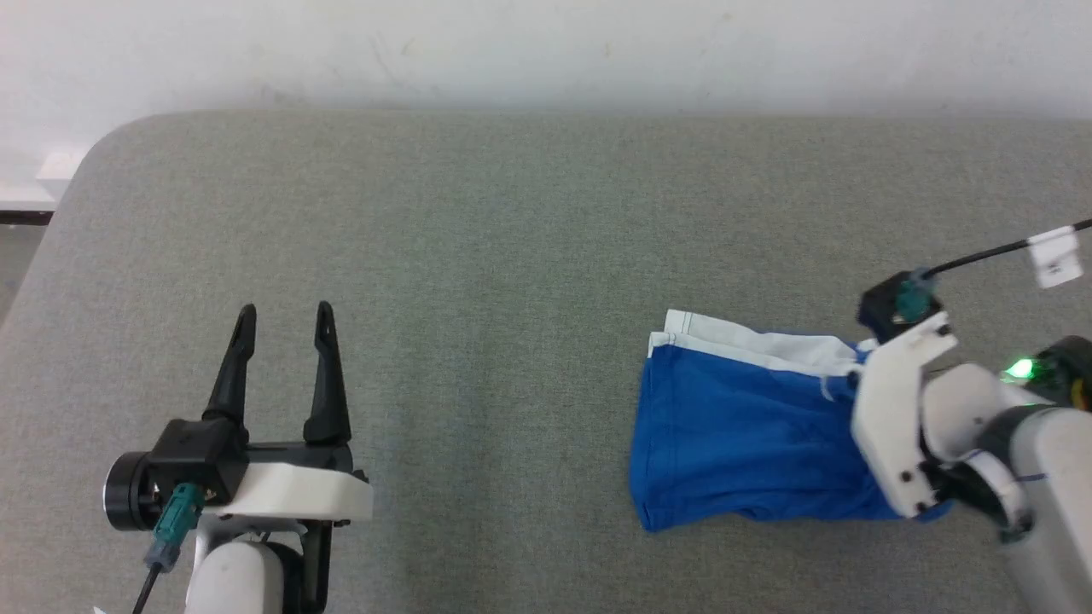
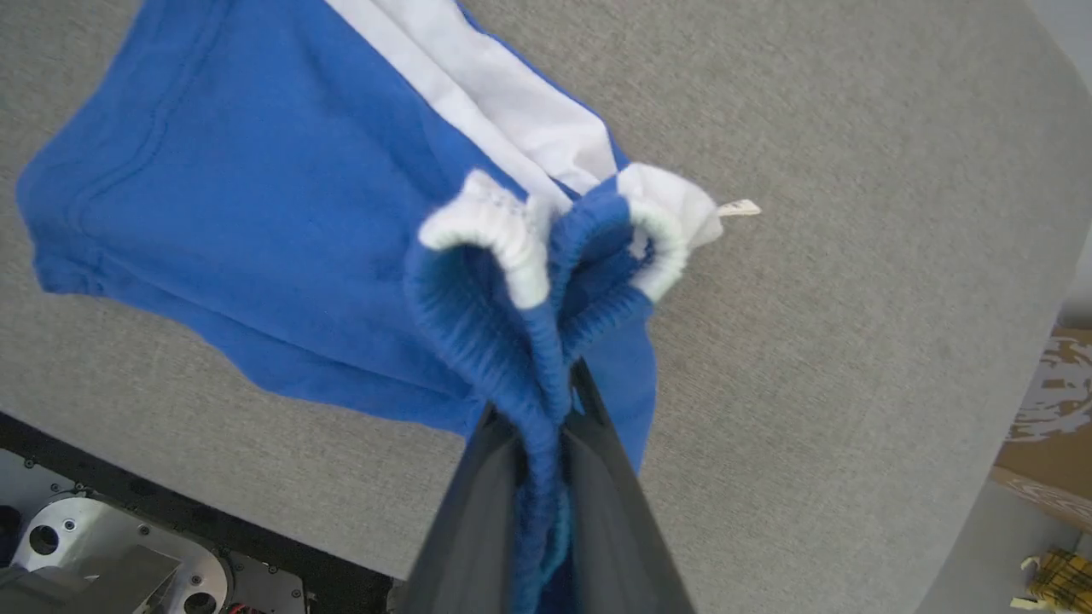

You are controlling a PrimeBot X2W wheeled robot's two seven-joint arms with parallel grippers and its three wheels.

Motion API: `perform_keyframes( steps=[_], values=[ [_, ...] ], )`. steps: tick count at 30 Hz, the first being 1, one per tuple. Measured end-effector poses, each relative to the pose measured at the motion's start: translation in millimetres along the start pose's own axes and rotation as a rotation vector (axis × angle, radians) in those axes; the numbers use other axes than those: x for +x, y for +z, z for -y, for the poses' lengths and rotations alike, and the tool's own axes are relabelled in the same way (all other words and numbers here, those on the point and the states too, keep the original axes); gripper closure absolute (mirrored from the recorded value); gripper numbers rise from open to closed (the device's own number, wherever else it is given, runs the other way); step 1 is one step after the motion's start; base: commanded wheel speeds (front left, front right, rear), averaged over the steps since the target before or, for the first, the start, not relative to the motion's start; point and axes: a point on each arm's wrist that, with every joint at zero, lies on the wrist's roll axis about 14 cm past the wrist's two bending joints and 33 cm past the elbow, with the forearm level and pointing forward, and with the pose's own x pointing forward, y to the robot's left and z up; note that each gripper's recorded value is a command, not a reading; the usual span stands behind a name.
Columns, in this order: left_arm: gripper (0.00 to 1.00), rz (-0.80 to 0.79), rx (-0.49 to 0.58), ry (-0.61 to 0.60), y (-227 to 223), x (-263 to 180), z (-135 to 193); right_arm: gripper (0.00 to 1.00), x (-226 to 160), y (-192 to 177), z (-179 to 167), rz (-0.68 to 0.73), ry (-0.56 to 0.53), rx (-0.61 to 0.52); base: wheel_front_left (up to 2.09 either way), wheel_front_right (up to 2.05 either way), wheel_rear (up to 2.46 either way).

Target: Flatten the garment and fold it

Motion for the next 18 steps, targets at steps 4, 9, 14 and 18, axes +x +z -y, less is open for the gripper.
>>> perform_keyframes(
  steps=[4, 9, 14, 18],
  values=[
    [0.00, -0.015, 0.001, 0.014, -4, -3, -4, 1.00, 12, 18, -43, 0.042, 0.107, -0.014, 0.00, 0.00, 0.00],
    [0.00, -0.027, 0.005, 0.028, -7, -7, -8, 1.00, 28, 50, -92, 0.112, 0.205, -0.030, 0.00, 0.00, 0.00],
    [0.00, -0.045, 0.007, 0.060, -10, -14, -19, 1.00, 49, 55, -120, 0.085, 0.238, -0.070, 0.00, 0.00, 0.00],
    [0.00, -0.055, 0.012, 0.088, -11, -20, -28, 1.00, 68, 46, -127, 0.046, 0.230, -0.094, 0.00, 0.00, 0.00]
  ],
)
